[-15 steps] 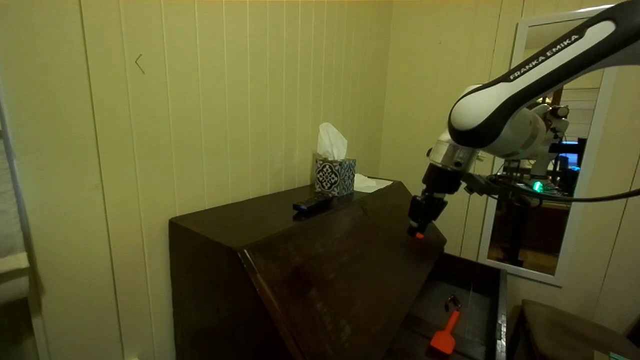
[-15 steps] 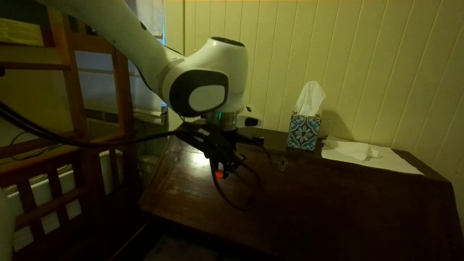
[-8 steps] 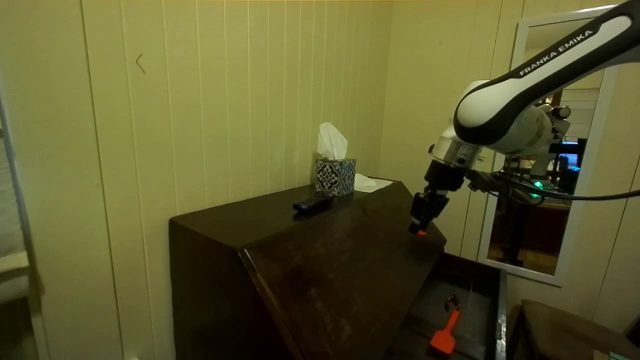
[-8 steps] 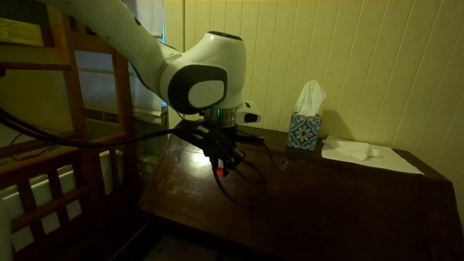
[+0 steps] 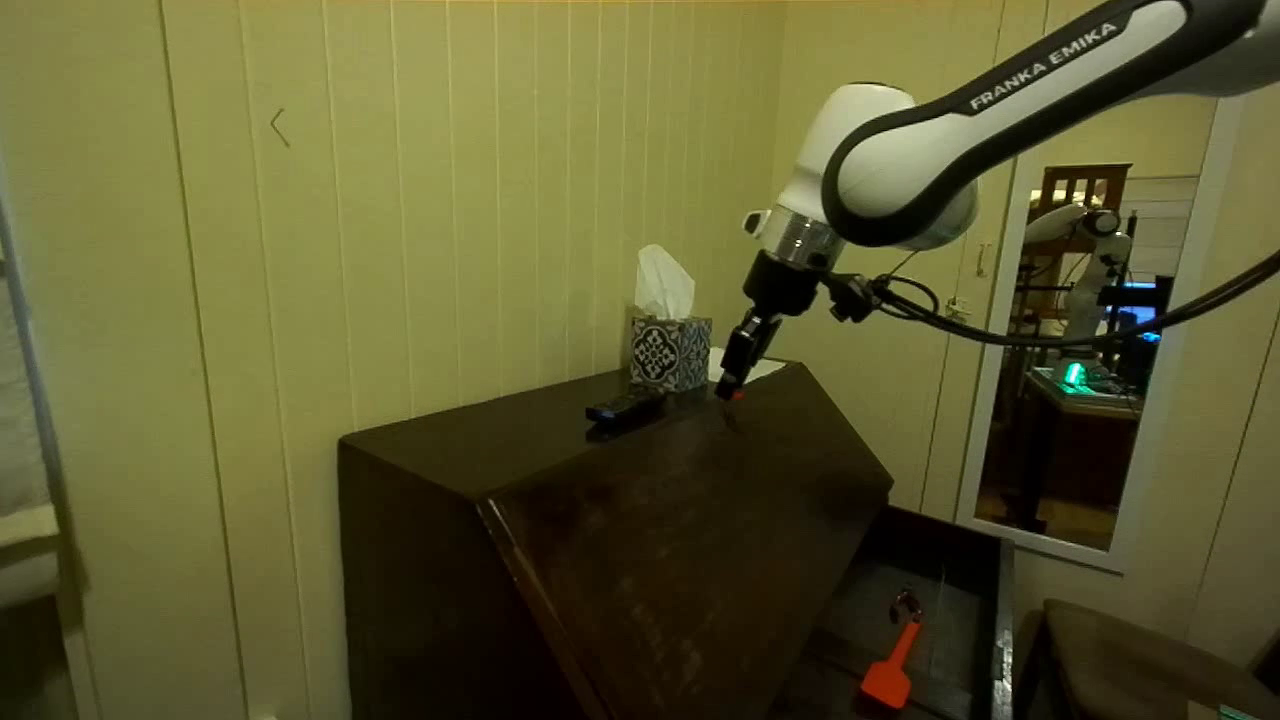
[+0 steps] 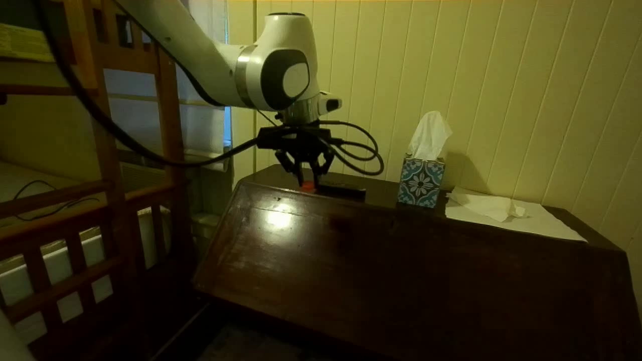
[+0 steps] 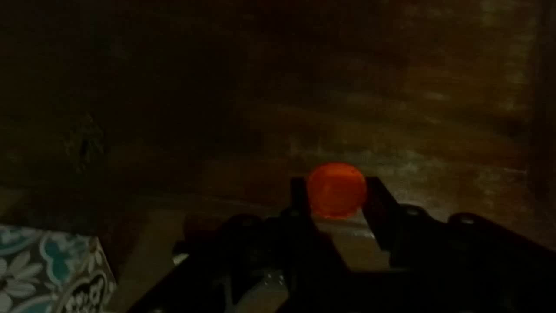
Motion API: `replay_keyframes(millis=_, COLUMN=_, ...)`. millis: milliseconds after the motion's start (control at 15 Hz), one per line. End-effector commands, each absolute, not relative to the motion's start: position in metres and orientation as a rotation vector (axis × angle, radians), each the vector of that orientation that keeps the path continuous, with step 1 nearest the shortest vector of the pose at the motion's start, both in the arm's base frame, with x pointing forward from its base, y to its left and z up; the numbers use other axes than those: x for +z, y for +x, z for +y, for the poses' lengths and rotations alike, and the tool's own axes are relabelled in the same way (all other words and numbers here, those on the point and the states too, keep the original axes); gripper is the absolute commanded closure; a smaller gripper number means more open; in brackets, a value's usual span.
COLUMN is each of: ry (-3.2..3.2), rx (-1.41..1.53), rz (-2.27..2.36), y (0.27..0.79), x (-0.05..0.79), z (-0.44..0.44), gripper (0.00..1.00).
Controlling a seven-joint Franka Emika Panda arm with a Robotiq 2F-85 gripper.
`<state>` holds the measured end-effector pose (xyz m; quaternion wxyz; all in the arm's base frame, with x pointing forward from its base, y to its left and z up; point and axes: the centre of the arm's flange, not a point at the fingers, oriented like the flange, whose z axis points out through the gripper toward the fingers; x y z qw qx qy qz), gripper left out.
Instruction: Put the orange block on the top of the shelf
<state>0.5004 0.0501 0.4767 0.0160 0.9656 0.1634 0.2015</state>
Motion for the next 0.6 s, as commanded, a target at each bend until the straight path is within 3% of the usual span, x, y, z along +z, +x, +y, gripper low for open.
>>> replay_keyframes(millis=0, ry=2.932, rx=0.663, rz=0.729, y=0.585, x=0.499, z=0.084, gripper=0.87)
replay_keyframes(millis=533, ry=2.827, rx=0.660, rz=1.095, y=0.700, x=0.461, z=0.162, gripper=0.87)
